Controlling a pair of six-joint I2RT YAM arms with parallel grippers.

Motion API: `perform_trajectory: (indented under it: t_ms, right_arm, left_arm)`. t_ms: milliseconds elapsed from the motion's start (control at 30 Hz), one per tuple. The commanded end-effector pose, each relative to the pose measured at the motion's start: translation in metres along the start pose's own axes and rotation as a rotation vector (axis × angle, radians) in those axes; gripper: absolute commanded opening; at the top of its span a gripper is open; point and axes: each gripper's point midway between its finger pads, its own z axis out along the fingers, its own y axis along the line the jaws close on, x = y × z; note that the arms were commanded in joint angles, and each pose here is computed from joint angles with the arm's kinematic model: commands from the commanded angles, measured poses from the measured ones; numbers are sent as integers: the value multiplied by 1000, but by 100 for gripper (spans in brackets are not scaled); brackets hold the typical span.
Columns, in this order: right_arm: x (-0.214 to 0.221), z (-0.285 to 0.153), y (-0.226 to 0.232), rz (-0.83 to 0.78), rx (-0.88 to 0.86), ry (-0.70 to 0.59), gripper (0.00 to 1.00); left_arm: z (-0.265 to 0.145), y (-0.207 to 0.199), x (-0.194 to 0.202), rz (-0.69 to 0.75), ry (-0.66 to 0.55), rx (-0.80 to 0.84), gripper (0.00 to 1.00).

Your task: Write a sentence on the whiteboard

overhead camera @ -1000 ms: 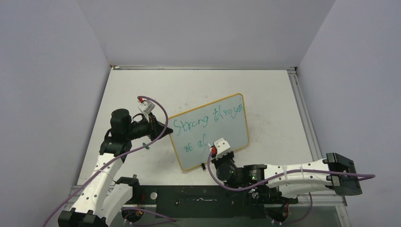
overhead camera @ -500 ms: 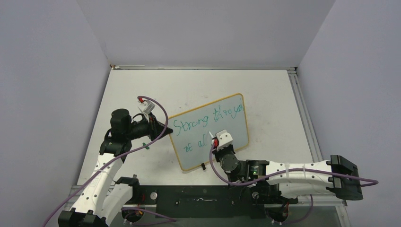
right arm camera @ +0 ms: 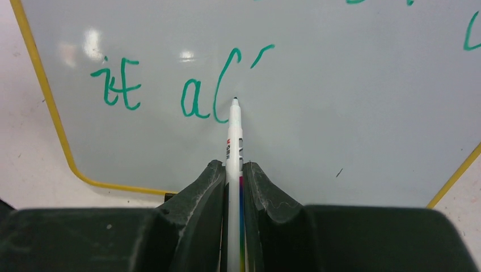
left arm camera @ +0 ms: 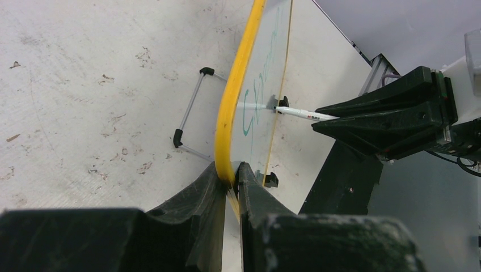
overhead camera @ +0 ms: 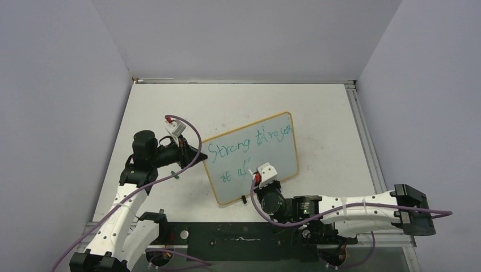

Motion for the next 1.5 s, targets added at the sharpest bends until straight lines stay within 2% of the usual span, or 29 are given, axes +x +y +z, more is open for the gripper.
perform_trajectory:
  t_ms: [0,267,833,1067,1467]
  right_arm:
    - [11,-4,4,35,9,43,5]
    - [12,-5,-4,27,45,42,5]
    - [-45,-2,-2,40,36,-114,5]
    - [-49,8,-7,27,50,-125,5]
    - [-32,14,-3,21,28,-71,5]
  left_arm:
    - [-1,-6,-14,73,-31,19,0]
    - [-1,-7,-14,74,-32,19,0]
    - [-1,-6,-14,74,-33,15,0]
    - [-1,-6,-14,73,-33,15,0]
    - [-1,-6,-14,73,-32,14,0]
